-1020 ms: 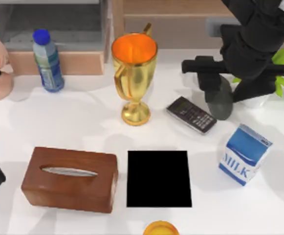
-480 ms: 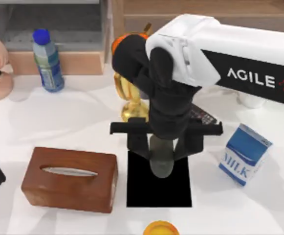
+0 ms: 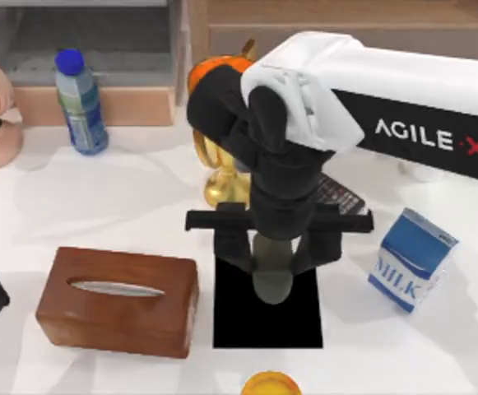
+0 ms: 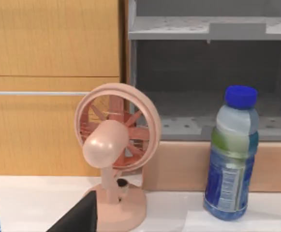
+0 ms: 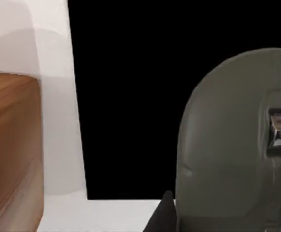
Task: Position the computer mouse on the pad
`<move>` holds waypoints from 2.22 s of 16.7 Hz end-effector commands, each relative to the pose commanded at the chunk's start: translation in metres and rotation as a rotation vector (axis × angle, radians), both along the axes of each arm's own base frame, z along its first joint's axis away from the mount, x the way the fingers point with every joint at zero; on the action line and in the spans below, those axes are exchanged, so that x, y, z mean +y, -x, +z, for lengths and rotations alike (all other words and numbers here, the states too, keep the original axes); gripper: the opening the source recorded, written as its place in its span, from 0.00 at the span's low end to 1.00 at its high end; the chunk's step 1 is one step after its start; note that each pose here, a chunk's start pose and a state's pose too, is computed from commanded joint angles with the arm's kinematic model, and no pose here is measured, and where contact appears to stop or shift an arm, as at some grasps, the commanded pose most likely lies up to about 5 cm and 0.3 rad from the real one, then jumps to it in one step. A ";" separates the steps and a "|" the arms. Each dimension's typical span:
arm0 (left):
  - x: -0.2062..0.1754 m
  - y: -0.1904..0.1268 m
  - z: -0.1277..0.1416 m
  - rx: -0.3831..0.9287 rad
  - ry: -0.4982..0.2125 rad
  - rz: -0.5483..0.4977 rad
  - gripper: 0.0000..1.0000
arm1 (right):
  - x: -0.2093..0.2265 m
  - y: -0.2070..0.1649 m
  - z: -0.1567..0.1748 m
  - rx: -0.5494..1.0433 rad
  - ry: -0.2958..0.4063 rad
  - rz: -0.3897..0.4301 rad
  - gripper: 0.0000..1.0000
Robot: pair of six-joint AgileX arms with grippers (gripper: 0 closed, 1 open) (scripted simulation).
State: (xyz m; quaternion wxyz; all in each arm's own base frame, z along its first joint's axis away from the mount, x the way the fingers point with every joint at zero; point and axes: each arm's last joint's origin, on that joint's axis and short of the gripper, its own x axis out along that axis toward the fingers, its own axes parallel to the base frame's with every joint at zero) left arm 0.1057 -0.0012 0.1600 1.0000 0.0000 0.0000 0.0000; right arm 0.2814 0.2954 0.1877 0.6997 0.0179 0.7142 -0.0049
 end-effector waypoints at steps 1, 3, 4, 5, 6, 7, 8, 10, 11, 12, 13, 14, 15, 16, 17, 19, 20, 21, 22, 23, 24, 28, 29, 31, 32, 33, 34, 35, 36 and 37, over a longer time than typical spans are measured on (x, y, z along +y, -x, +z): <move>0.000 0.000 0.000 0.000 0.000 0.000 1.00 | -0.002 -0.001 -0.002 0.011 0.006 -0.015 0.00; 0.000 0.000 0.000 0.000 0.000 0.000 1.00 | -0.009 -0.004 -0.008 0.042 0.024 -0.057 0.00; 0.000 0.000 0.000 0.000 0.000 0.000 1.00 | -0.013 -0.006 -0.012 0.057 0.033 -0.080 0.00; 0.000 0.000 0.000 0.000 0.000 0.000 1.00 | -0.017 -0.007 -0.015 0.071 0.041 -0.103 0.00; 0.000 0.000 0.000 0.000 0.000 0.000 1.00 | -0.020 -0.009 -0.018 0.082 0.049 -0.123 0.00; 0.000 0.000 0.000 0.000 0.000 0.000 1.00 | -0.023 -0.010 -0.021 0.090 0.054 -0.141 0.00; 0.000 0.000 0.000 0.000 0.000 0.000 1.00 | -0.025 -0.011 -0.023 0.094 0.057 -0.155 0.00; 0.000 0.000 0.000 0.000 0.000 0.000 1.00 | -0.027 -0.012 -0.025 0.092 0.057 -0.168 0.00; 0.000 0.000 0.000 0.000 0.000 0.000 1.00 | -0.027 -0.012 -0.026 0.086 0.054 -0.167 0.00; 0.000 0.000 0.000 0.000 0.000 0.000 1.00 | -0.026 -0.011 -0.027 0.077 0.050 -0.161 0.00; 0.000 0.000 0.000 0.000 0.000 0.000 1.00 | -0.024 -0.011 -0.027 0.067 0.045 -0.151 0.00; 0.000 0.000 0.000 0.000 0.000 0.000 1.00 | -0.022 -0.009 -0.028 0.056 0.039 -0.136 0.00; 0.000 0.000 0.000 0.000 0.000 0.000 1.00 | -0.019 -0.008 -0.028 0.044 0.033 -0.119 0.00; 0.000 0.000 0.000 0.000 0.000 0.000 1.00 | -0.016 -0.007 -0.029 0.033 0.027 -0.098 0.00; 0.000 0.000 0.000 0.000 0.000 0.000 1.00 | -0.012 -0.005 -0.031 0.022 0.021 -0.077 0.00; 0.000 0.000 0.000 0.000 0.000 0.000 1.00 | -0.005 -0.002 -0.034 0.003 0.009 -0.035 0.00; 0.000 0.000 0.000 0.000 0.000 0.000 1.00 | -0.002 -0.001 -0.036 -0.004 0.003 -0.016 0.00; 0.000 0.000 0.000 0.000 0.000 0.000 1.00 | 0.001 0.000 -0.038 -0.009 -0.001 -0.002 0.00; 0.000 0.000 0.000 0.000 0.000 0.000 1.00 | 0.003 0.000 -0.041 -0.011 -0.003 0.009 0.00; 0.000 0.000 0.000 0.000 0.000 0.000 1.00 | 0.004 0.001 -0.045 -0.008 -0.001 0.015 0.00; 0.000 0.000 0.000 0.000 0.000 0.000 1.00 | 0.004 0.001 -0.045 -0.008 -0.001 0.015 0.00; 0.000 0.000 0.000 0.000 0.000 0.000 1.00 | 0.004 0.001 -0.045 -0.008 -0.001 0.015 0.08; 0.000 0.000 0.000 0.000 0.000 0.000 1.00 | 0.004 0.001 -0.045 -0.008 -0.001 0.015 0.15; 0.000 0.000 0.000 0.000 0.000 0.000 1.00 | 0.004 0.001 -0.045 -0.008 -0.001 0.015 0.30; 0.000 0.000 0.000 0.000 0.000 0.000 1.00 | 0.004 0.001 -0.045 -0.008 -0.001 0.015 0.38; 0.000 0.000 0.000 0.000 0.000 0.000 1.00 | 0.004 0.001 -0.045 -0.008 -0.001 0.015 0.45; 0.000 0.000 0.000 0.000 0.000 0.000 1.00 | 0.004 0.001 -0.045 -0.008 -0.001 0.015 0.53; 0.000 0.000 0.000 0.000 0.000 0.000 1.00 | 0.004 0.001 -0.045 -0.008 -0.001 0.015 0.60; 0.000 0.000 0.000 0.000 0.000 0.000 1.00 | 0.004 0.001 -0.045 -0.008 -0.001 0.015 0.68; 0.000 0.000 0.000 0.000 0.000 0.000 1.00 | 0.004 0.001 -0.045 -0.008 -0.001 0.015 0.75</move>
